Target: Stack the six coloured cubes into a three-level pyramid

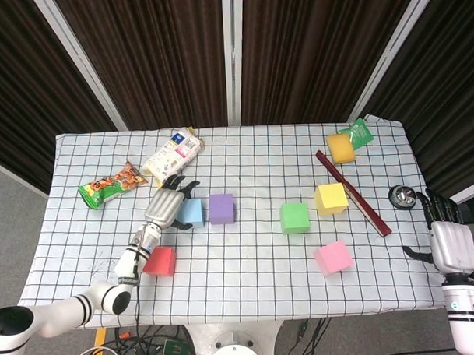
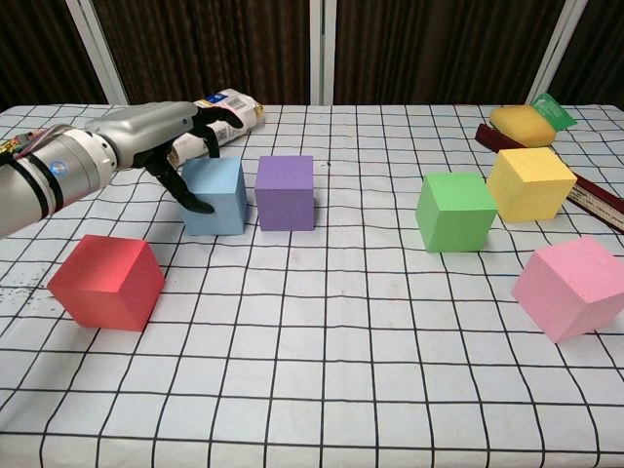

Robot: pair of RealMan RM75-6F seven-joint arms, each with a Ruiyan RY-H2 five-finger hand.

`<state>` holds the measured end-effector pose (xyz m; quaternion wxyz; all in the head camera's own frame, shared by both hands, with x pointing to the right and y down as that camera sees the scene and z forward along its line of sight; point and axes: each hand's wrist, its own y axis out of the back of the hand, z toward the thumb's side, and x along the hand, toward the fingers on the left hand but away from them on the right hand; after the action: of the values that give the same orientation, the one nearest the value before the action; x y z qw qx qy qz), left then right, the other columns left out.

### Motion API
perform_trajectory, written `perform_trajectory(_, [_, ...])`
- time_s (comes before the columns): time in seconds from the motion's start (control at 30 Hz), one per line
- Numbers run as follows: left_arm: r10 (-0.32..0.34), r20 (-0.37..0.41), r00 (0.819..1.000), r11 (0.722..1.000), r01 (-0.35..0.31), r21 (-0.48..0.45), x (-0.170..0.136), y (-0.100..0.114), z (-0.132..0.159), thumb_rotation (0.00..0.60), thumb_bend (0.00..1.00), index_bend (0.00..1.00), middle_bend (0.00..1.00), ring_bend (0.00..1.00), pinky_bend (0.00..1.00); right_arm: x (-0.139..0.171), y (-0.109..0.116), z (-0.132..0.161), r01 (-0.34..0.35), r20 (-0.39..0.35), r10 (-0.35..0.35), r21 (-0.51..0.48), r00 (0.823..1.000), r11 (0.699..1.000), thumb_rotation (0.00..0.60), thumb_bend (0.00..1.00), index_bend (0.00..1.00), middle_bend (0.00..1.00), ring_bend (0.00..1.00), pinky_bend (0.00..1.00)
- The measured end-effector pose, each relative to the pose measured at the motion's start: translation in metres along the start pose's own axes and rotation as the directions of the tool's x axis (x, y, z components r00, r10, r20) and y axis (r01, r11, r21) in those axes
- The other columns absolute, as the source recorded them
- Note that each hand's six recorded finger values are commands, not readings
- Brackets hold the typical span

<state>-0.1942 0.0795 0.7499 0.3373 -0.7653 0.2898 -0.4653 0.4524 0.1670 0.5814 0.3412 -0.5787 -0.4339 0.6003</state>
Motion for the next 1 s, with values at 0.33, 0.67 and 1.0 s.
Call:
perform_trajectory(0.33, [-0.004, 0.026, 1.000, 1.000, 0.005, -0.008, 0.009, -0.002, 0.019, 0.600, 0.06, 0.13, 0.50, 0.07, 0.05, 0.001, -0.004, -0.003, -0.009, 0.005, 0.009, -0.007, 1.000, 1.000, 0.600, 0.00, 0.00, 0.00, 0.00, 0.00])
perform_trajectory(0.67, [0.011, 0.022, 1.000, 1.000, -0.011, 0.019, 0.014, -0.002, 0.019, 0.600, 0.06, 0.13, 0.50, 0.07, 0.05, 0.002, -0.003, -0.005, 0.003, 0.010, -0.003, 0.002, 1.000, 1.000, 0.600, 0.00, 0.00, 0.00, 0.00, 0.00])
perform_trajectory(1.0, [0.010, 0.017, 1.000, 1.000, -0.011, 0.026, 0.019, 0.000, 0.017, 0.600, 0.06, 0.13, 0.50, 0.07, 0.04, 0.001, -0.002, -0.005, 0.004, 0.011, -0.004, 0.001, 1.000, 1.000, 0.600, 0.00, 0.00, 0.00, 0.00, 0.00])
